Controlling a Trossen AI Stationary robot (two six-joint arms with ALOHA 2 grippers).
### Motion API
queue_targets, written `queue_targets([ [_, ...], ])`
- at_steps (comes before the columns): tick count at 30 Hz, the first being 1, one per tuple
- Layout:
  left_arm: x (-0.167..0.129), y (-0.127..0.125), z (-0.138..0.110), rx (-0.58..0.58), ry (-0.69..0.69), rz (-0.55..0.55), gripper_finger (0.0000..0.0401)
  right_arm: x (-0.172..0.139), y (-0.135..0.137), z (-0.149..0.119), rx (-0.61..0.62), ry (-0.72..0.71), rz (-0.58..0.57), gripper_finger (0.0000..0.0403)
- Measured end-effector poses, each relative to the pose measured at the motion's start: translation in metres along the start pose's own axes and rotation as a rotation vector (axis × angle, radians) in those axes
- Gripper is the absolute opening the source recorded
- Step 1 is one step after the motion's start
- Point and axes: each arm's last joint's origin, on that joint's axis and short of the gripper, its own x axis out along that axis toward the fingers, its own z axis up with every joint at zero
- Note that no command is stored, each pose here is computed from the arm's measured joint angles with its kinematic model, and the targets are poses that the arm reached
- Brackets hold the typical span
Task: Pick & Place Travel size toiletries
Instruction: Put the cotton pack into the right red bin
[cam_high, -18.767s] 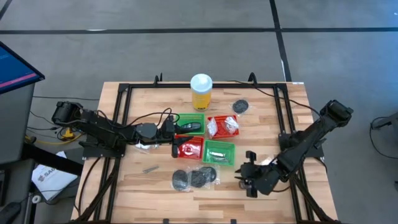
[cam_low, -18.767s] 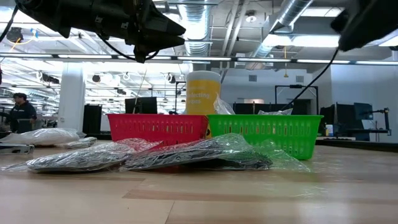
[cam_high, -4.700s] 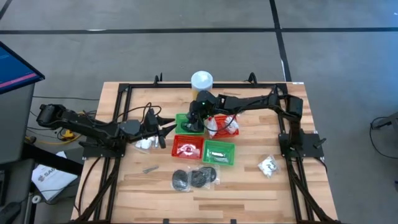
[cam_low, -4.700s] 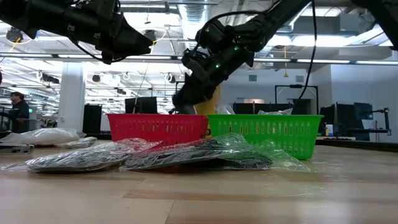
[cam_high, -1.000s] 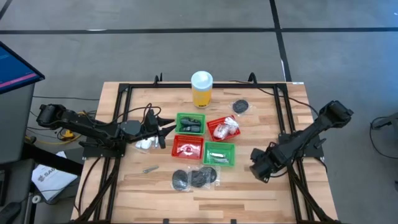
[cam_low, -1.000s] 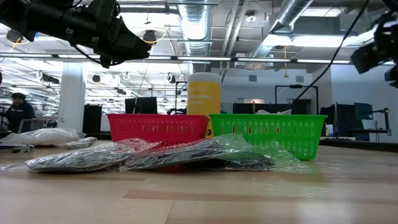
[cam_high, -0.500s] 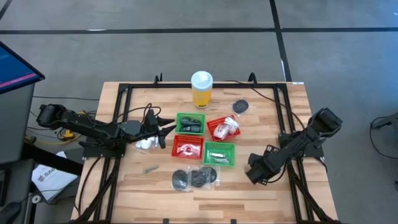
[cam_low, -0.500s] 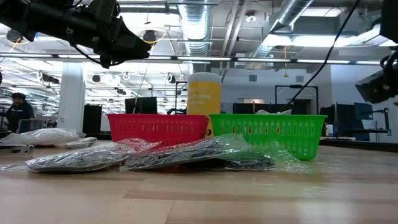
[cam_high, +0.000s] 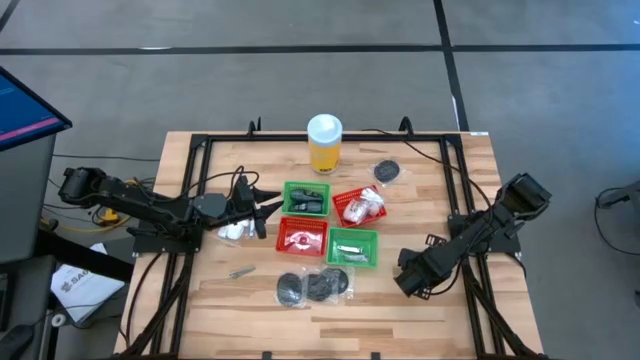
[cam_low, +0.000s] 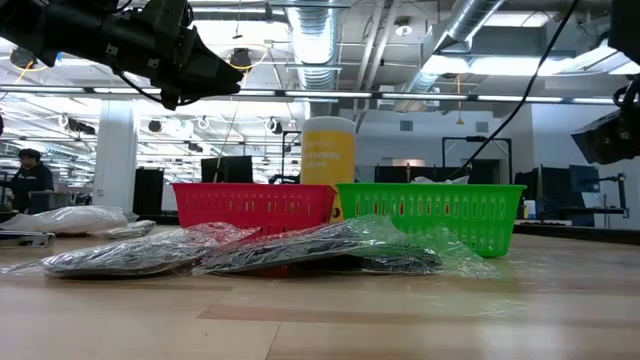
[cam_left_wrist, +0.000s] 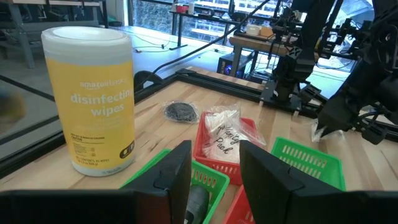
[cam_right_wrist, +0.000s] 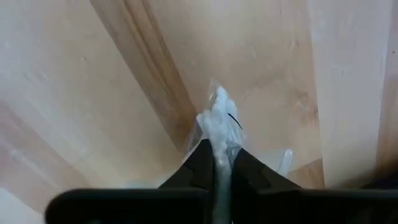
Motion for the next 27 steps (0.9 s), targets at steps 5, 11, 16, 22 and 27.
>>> queue_targets([
  [5,0.000,0.000,0.000,0.000,0.000,0.000,0.0127,0.000,0.000,0.000,0.001,0.001,0.005,0.0035],
  [11,0.000,0.000,0.000,0.000,0.000,0.000,0.0127,-0.009,0.004,0.003,-0.031,-0.012,0.021,0.0008],
  [16,0.000,0.000,0.000,0.000,0.000,0.000,0.0127,-0.021,0.000,0.001,-0.037,-0.037,0.043,0.0021],
  [22,0.000,0.000,0.000,0.000,0.000,0.000,0.0127,-0.043,-0.015,-0.002,-0.022,-0.122,0.068,0.0006],
  [27,0.000,0.000,0.000,0.000,0.000,0.000,0.0127,-0.061,-0.031,-0.001,0.018,-0.216,0.131,0.0017],
])
